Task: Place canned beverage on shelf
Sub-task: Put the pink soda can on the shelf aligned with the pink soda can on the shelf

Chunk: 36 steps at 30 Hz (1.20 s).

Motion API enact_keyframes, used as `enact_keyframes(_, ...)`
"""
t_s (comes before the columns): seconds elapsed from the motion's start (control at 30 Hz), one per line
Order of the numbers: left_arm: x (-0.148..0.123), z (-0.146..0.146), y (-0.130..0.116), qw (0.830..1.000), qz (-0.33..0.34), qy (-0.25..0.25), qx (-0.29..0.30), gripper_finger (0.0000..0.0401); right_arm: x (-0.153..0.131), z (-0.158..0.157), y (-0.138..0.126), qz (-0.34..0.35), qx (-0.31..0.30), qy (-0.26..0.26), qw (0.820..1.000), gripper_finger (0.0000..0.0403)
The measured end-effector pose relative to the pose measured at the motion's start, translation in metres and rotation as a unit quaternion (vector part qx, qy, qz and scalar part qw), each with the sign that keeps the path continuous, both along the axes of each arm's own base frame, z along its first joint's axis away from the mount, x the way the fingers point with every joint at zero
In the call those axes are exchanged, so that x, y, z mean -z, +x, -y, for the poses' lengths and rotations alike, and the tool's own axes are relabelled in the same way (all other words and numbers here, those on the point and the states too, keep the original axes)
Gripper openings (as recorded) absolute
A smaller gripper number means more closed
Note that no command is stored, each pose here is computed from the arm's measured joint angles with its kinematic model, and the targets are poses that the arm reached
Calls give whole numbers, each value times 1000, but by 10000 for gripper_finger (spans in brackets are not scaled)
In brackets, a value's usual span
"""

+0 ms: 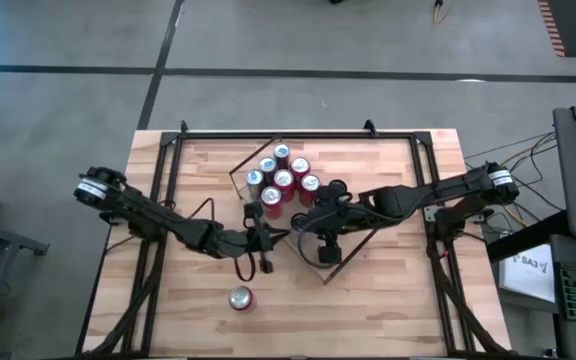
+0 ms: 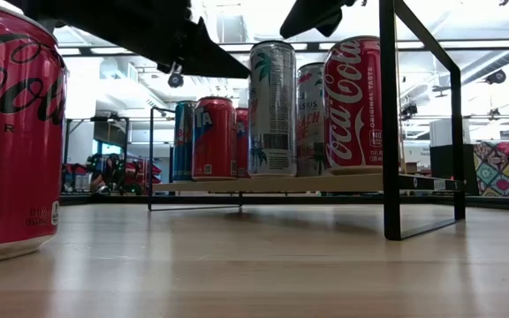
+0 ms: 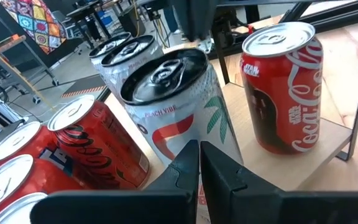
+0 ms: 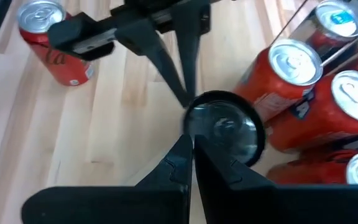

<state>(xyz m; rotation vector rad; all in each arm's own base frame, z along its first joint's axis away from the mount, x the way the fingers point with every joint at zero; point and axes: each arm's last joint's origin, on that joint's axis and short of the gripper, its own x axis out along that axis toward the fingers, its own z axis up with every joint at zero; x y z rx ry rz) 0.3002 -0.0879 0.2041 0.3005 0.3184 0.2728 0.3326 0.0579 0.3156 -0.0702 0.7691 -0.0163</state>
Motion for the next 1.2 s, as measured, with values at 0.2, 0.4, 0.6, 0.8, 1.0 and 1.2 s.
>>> enact_keyframes(0.2, 6, 0, 5, 1000, 1, 0, -2, 0, 1, -3, -2, -8, 6, 9, 1000, 9)
enact_keyframes(0.4, 8, 1, 8, 1000, -1, 0, -2, 0, 3, -2, -2, -14, 9, 4, 1000, 9)
enact_keyframes(0.6, 8, 1, 8, 1000, -2, 1, -2, 0, 6, 0, -1, -20, 4, -6, 1000, 9)
enact_keyframes(0.8, 8, 1, 8, 1000, -1, 0, -2, 0, 6, 2, -1, -19, 14, -34, 999, 9)
enact_keyframes(1.0, 8, 1, 8, 1000, -2, 0, -1, 0, 6, 2, -1, -20, 12, -38, 999, 9)
enact_keyframes(1.2, 4, 1, 6, 1000, 0, 8, -3, 0, -4, 2, -2, -3, 16, -31, 999, 9)
